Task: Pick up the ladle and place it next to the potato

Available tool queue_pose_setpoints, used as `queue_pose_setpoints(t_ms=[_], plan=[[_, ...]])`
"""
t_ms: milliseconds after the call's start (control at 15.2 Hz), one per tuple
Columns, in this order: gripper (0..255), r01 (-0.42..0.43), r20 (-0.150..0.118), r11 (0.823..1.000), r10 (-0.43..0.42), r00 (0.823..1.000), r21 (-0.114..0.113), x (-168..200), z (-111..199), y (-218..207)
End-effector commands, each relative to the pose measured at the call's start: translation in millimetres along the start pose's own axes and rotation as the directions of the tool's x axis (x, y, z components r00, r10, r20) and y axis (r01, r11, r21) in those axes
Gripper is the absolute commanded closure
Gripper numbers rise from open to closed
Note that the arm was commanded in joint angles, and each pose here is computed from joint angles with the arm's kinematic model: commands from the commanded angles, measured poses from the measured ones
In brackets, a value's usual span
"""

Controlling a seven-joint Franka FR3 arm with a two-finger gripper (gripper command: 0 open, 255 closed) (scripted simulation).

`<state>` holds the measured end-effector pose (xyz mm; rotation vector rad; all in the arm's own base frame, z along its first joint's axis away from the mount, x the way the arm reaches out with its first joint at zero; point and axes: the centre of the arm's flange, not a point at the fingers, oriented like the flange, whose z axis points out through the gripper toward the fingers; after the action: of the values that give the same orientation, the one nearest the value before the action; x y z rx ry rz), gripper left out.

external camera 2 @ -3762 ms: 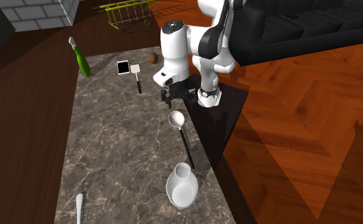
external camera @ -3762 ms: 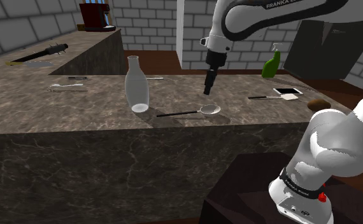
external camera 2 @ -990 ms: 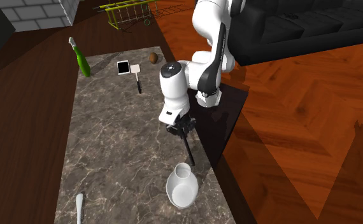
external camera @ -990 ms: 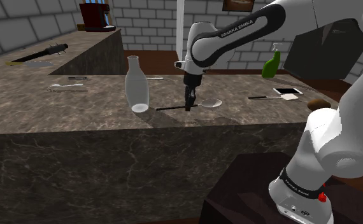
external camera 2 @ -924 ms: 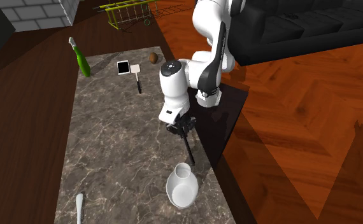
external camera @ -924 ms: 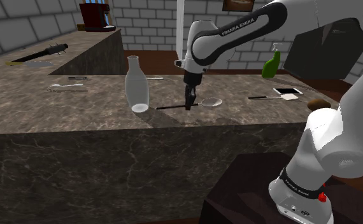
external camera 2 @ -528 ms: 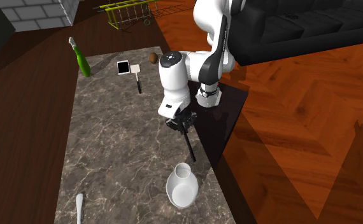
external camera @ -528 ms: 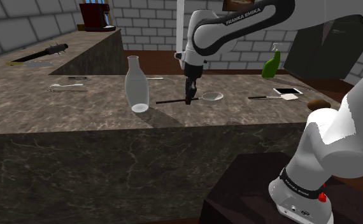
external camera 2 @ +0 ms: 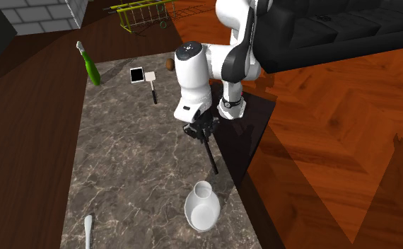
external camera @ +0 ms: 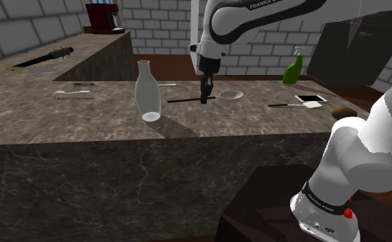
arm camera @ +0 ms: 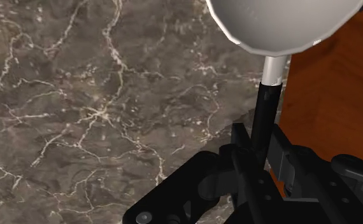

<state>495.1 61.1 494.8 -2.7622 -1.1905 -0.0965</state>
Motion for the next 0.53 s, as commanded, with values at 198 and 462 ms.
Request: queue_pose_setpoints(t_ms=[198, 462], plan=[[255, 0.000, 0.000, 1.000, 0.000, 1.000, 0.000, 1, -23, -2], [255, 0.000, 0.000, 1.000, 0.000, 1.000, 0.000, -51, -28, -6]])
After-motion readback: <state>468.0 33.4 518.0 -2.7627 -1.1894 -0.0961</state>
